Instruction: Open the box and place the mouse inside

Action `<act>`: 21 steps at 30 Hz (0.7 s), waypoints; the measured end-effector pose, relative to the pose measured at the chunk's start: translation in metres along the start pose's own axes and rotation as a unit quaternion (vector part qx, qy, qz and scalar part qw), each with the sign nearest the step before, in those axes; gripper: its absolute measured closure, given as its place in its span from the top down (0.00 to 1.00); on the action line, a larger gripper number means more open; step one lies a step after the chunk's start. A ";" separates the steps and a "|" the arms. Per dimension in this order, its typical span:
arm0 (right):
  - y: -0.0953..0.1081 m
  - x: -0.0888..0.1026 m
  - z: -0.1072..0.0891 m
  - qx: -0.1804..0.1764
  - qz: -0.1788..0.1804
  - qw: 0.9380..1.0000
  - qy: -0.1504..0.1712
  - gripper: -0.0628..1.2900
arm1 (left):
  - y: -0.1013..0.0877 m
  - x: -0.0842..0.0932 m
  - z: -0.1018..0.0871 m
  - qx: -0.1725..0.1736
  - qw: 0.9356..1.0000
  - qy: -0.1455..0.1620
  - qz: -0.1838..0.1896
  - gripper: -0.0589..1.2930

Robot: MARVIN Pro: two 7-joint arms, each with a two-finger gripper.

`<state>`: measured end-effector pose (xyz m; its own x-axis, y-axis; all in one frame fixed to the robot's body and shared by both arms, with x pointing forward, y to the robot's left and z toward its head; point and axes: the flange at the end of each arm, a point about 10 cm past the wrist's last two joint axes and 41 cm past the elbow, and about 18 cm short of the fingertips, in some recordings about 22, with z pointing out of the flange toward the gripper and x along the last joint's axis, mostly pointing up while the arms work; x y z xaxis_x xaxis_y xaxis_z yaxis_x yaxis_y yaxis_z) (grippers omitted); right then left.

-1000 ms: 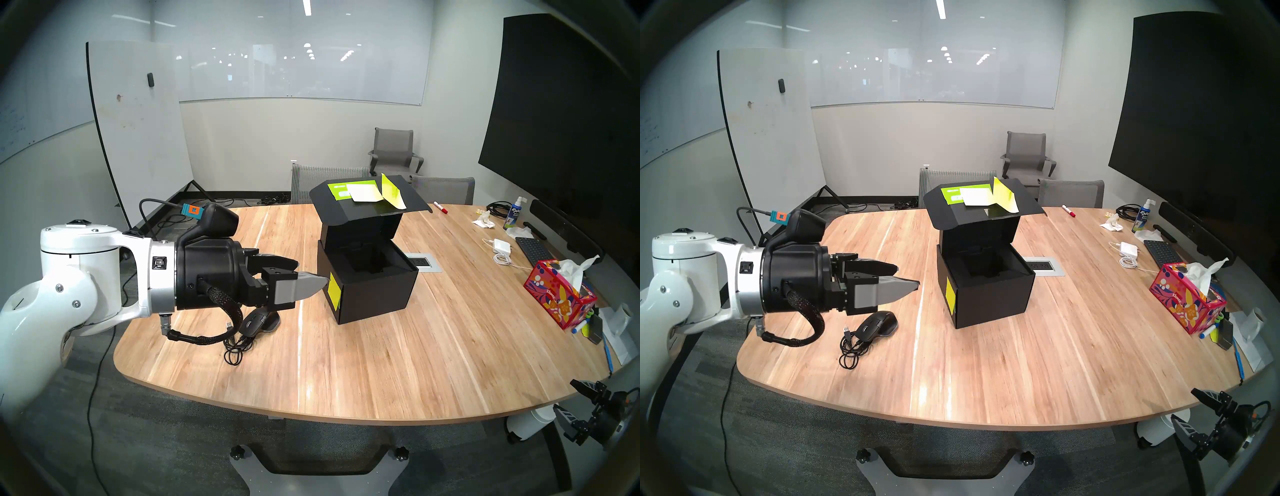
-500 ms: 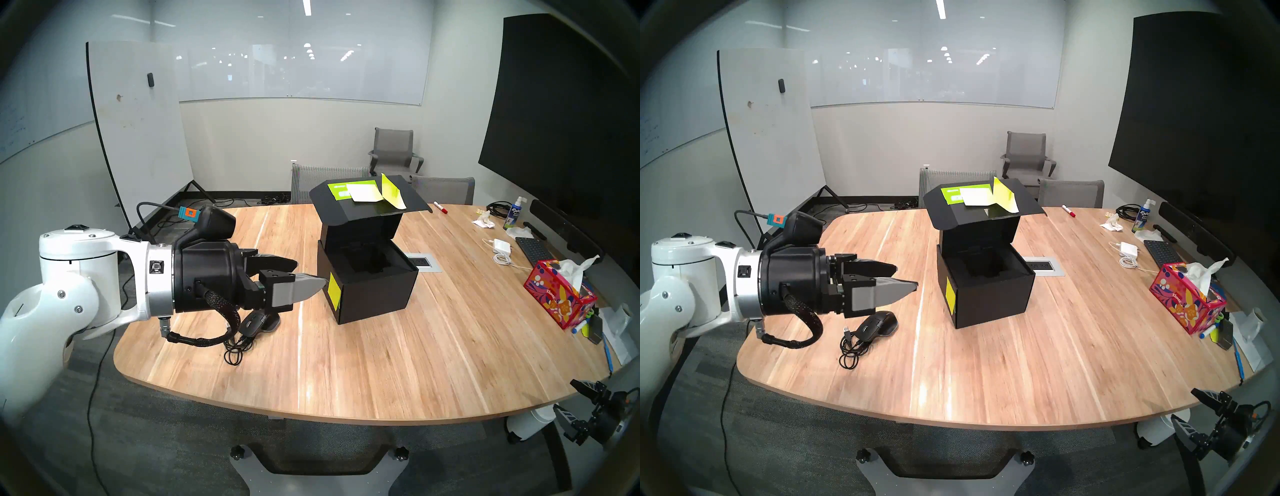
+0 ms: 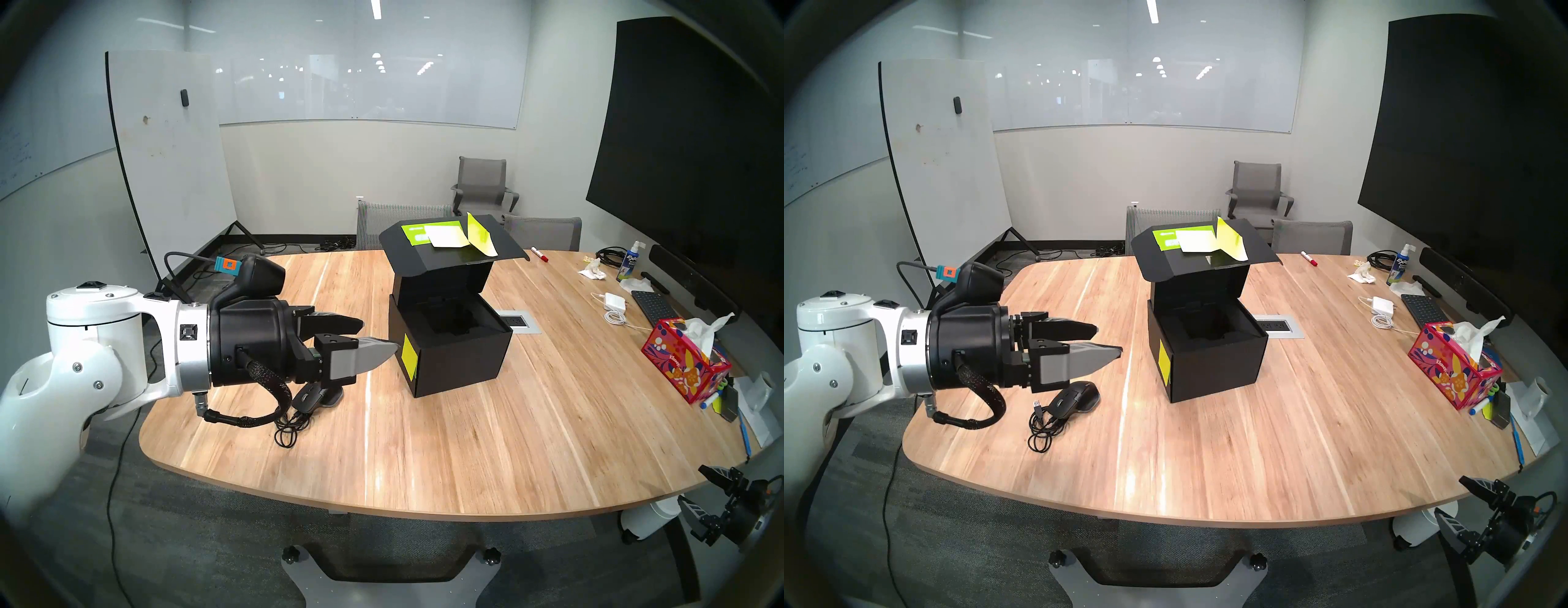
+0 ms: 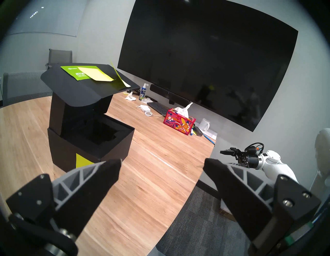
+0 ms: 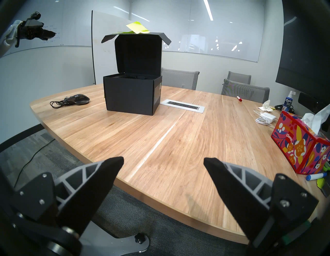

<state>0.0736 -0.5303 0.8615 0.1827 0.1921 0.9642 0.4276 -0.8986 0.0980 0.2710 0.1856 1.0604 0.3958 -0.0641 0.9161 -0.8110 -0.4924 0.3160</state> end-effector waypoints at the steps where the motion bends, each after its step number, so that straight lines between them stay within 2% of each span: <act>1: 0.000 0.000 0.000 0.000 0.000 1.000 0.000 0.95 | 0.000 0.000 0.000 0.000 1.000 0.000 0.000 0.98; 12: 0.001 0.001 0.001 0.001 -0.001 1.000 0.001 0.95 | 0.000 -0.002 -0.001 -0.003 1.000 0.005 0.003 0.98; 21: 0.010 0.010 0.016 0.014 -0.008 1.000 0.008 0.95 | -0.001 -0.004 -0.002 -0.004 1.000 0.008 0.006 0.98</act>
<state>0.0934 -0.5311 0.8679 0.1604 0.2001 0.9666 0.4554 -0.8838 0.1073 0.2692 0.1882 1.0572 0.3796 -0.0550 0.9235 -0.8191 -0.4841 0.3078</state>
